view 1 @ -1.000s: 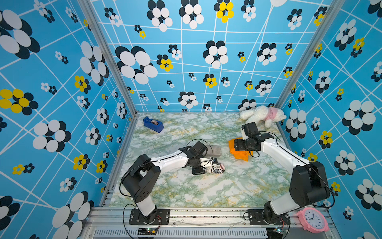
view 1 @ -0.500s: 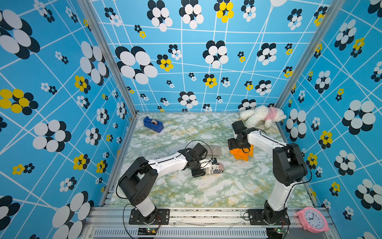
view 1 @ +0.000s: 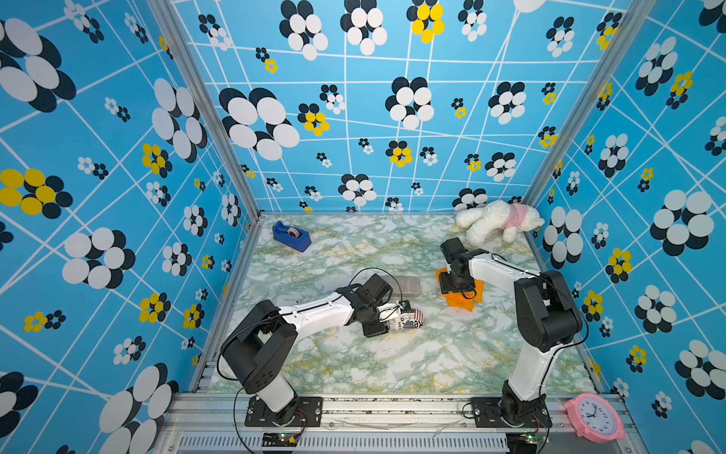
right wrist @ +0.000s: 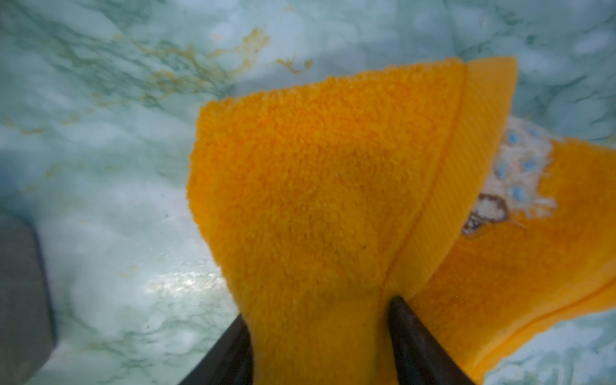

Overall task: Wipe the eyeglass case
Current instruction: Pick up the cleaning item at the center of the board, then wipe the dirt from the eyeglass case.

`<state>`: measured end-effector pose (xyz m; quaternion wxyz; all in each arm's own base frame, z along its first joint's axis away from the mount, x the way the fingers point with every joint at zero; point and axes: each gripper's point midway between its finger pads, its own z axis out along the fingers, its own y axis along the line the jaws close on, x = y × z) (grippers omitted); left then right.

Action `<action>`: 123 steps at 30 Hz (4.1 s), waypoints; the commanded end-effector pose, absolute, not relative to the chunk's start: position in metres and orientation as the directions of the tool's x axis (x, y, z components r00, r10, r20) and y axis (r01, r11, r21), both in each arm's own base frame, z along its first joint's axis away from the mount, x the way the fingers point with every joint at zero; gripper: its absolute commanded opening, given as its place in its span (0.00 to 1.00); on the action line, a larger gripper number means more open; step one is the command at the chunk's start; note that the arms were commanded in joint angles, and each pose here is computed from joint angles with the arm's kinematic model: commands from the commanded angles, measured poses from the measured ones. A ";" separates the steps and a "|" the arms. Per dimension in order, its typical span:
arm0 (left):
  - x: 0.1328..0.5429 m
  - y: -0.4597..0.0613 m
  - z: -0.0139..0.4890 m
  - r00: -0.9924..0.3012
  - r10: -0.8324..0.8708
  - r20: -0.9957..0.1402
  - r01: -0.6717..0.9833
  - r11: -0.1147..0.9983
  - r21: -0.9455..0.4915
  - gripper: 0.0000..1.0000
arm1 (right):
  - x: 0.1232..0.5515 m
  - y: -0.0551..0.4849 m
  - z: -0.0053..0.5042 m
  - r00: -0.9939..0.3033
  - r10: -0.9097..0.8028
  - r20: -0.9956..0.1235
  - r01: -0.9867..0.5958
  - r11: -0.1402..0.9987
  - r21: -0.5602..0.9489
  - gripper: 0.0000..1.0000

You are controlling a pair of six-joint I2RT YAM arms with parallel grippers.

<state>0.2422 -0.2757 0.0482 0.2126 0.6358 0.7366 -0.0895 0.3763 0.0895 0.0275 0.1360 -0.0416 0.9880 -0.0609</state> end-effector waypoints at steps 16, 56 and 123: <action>0.252 -0.292 0.059 -0.133 0.866 -0.481 0.953 0.245 0.177 0.34 | 0.309 0.123 0.093 -0.926 -0.086 -0.368 -0.171 0.963 0.206 0.00; 0.247 -0.397 0.054 -0.103 0.741 -0.664 0.972 0.216 0.090 0.32 | 0.225 0.205 0.047 -0.994 0.079 -0.079 0.000 0.703 0.711 0.00; 0.234 -0.360 0.064 -0.173 0.717 -0.675 0.963 0.266 0.036 0.26 | 0.284 0.108 0.092 -0.938 0.116 -0.328 -0.009 0.934 0.356 0.00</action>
